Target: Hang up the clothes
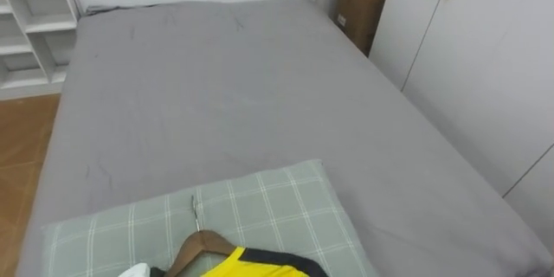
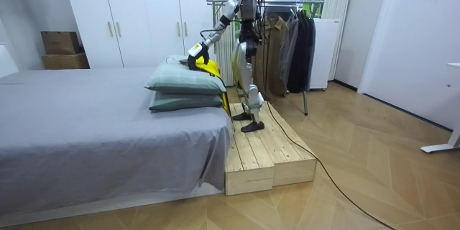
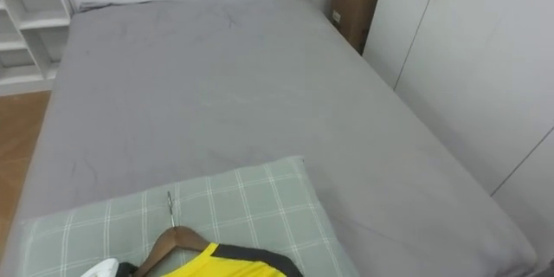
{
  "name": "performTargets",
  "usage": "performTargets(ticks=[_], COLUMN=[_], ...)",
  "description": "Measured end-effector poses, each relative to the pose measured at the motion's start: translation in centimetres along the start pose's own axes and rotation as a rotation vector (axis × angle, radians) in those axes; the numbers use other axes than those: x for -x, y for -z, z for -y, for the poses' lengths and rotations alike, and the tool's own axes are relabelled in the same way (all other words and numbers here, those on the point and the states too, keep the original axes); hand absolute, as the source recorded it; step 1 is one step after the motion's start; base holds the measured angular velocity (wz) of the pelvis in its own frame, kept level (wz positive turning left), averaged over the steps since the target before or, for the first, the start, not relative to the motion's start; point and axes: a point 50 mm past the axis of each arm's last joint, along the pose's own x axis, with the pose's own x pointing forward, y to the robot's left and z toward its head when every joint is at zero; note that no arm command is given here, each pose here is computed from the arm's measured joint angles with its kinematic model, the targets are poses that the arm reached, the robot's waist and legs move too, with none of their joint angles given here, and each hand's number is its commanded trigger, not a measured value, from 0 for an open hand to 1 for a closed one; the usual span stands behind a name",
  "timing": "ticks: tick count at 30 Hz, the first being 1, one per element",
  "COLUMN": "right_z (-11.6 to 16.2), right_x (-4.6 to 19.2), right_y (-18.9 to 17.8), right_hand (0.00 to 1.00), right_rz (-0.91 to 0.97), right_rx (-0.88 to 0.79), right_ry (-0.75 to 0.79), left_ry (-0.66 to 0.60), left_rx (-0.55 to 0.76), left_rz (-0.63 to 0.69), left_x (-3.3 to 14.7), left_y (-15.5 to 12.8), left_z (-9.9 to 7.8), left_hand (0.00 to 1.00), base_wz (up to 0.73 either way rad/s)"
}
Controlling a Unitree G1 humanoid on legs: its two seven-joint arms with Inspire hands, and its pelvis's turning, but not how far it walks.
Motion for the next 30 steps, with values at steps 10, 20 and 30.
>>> performTargets(ticks=[10, 20, 30], right_z=[0.0, 0.2, 0.4], right_x=[0.0, 0.0, 0.1], right_y=[0.3, -0.2, -0.7], right_hand=[0.00, 0.00, 0.00], right_rz=[-0.029, -0.011, 0.012], right_rx=[0.007, 0.041, 0.030], right_ry=[0.001, 0.013, 0.043], left_ry=[0.020, 0.117, 0.163], left_rx=[-0.012, 0.012, 0.088], left_rz=[-0.016, -0.056, -0.099], left_x=[0.2, 0.7, 1.1], left_y=[0.1, 0.7, 1.2], left_z=[0.4, 2.0, 2.9], left_hand=[1.00, 1.00, 1.00], base_wz=[0.00, 0.00, 0.00])
